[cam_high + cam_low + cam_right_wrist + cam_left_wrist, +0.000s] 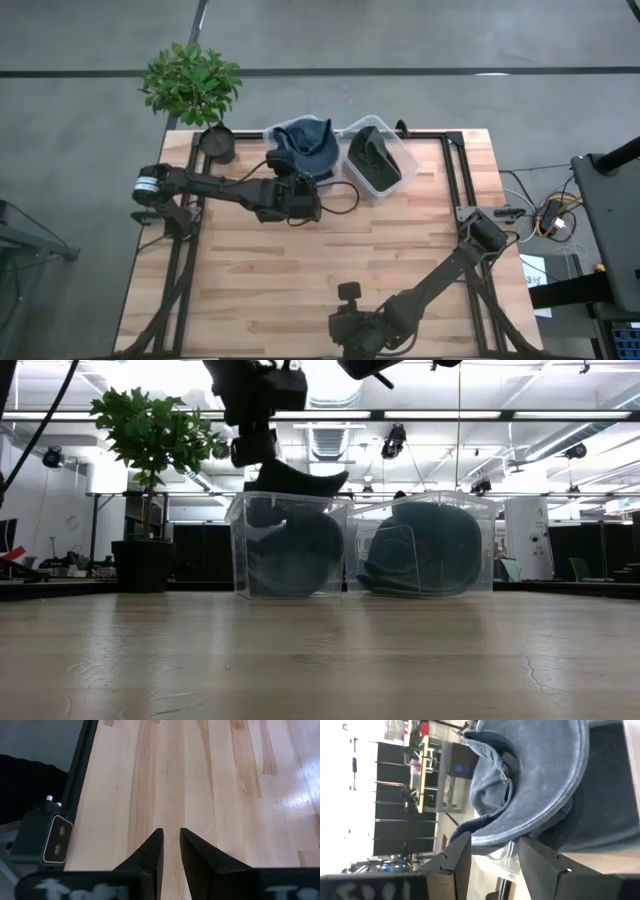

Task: Pick & Place hat
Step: Put the blue cap into the left transparent bin, then return to Home Position

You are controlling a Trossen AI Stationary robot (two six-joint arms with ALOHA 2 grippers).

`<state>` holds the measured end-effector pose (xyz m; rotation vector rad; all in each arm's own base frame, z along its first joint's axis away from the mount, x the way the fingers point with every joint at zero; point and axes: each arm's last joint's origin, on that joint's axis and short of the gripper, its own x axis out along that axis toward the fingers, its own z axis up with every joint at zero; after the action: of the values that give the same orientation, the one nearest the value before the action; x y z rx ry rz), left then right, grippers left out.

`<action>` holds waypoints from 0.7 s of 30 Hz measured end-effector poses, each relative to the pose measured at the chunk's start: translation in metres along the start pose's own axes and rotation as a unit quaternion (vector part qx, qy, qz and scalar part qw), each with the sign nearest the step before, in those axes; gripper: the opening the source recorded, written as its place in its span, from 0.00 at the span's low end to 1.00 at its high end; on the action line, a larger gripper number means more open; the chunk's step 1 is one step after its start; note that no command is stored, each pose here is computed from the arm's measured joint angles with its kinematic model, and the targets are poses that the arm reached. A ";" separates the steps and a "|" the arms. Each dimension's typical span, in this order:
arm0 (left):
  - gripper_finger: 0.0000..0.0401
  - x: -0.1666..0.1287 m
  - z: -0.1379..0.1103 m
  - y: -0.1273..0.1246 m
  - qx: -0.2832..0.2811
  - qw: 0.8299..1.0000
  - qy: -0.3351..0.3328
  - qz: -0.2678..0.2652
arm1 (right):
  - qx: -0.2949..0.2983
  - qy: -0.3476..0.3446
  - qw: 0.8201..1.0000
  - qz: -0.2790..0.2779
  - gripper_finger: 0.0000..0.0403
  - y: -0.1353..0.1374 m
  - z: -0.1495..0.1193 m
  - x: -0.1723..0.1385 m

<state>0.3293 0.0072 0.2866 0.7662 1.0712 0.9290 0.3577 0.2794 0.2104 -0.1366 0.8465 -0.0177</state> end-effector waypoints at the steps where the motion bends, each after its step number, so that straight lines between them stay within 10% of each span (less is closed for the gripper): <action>1: 0.38 -0.003 0.000 0.002 0.003 1.000 0.000 -0.006 | 0.000 0.000 1.000 0.000 0.14 0.000 0.000 0.000; 21: 0.38 -0.020 -0.020 0.016 -0.097 0.984 0.099 -0.114 | -0.014 0.011 1.000 -0.005 0.14 -0.001 -0.003 -0.001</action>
<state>0.3024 -0.0029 0.3016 0.3858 1.1933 0.9105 0.3550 0.2783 0.2089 -0.1680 0.8690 -0.0167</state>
